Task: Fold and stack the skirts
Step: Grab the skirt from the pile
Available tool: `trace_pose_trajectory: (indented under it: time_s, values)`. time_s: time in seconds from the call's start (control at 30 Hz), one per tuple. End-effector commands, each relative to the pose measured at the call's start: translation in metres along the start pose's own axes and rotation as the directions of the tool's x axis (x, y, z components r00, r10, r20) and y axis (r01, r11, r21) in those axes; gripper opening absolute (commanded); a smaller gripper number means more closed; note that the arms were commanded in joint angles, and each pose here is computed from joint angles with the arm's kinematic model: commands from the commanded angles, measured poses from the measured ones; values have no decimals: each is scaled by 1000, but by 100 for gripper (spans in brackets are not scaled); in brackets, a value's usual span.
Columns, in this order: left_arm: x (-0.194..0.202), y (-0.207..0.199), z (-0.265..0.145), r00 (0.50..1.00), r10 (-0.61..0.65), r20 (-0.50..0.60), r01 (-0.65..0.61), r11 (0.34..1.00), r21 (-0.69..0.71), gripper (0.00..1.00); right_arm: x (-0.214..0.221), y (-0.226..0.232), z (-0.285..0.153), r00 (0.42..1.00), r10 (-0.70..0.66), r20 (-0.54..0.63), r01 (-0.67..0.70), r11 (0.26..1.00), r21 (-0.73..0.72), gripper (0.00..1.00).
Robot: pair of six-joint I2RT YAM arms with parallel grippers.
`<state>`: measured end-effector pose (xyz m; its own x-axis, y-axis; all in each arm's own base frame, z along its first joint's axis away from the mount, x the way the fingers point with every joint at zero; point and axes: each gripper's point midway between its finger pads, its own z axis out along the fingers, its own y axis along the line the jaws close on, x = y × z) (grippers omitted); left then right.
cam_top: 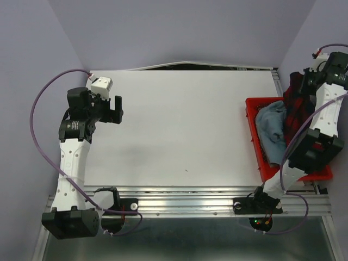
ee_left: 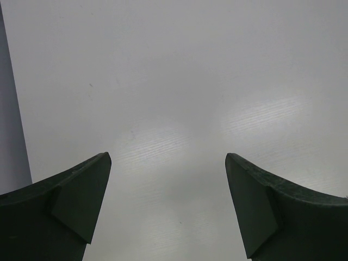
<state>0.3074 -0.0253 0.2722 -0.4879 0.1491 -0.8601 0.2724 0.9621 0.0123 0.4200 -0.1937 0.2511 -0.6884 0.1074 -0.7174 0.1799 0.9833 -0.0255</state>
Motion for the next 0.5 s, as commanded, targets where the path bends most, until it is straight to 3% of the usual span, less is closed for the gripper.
trace_pose_trajectory:
  time_s: [0.0,0.1,0.27,0.43,0.47]
  values:
    - [-32,1,-6,998,-2,71,2,1000,0,99,-103,67,-97,918,61,392,50,963,-265,1]
    - [-47,2,-8,996,-12,87,12,1000,3,99,-130,113,-134,863,91,497,134,907,-399,1]
    - [-71,1,-11,989,-50,137,44,998,44,99,-152,203,-171,761,0,649,370,822,-433,1]
    - [-91,16,-14,972,-148,181,133,987,89,99,-137,296,-185,724,-7,690,517,667,-536,1]
    - [-93,20,-15,969,-163,188,146,984,101,99,-125,324,-187,717,-22,696,563,606,-561,1]
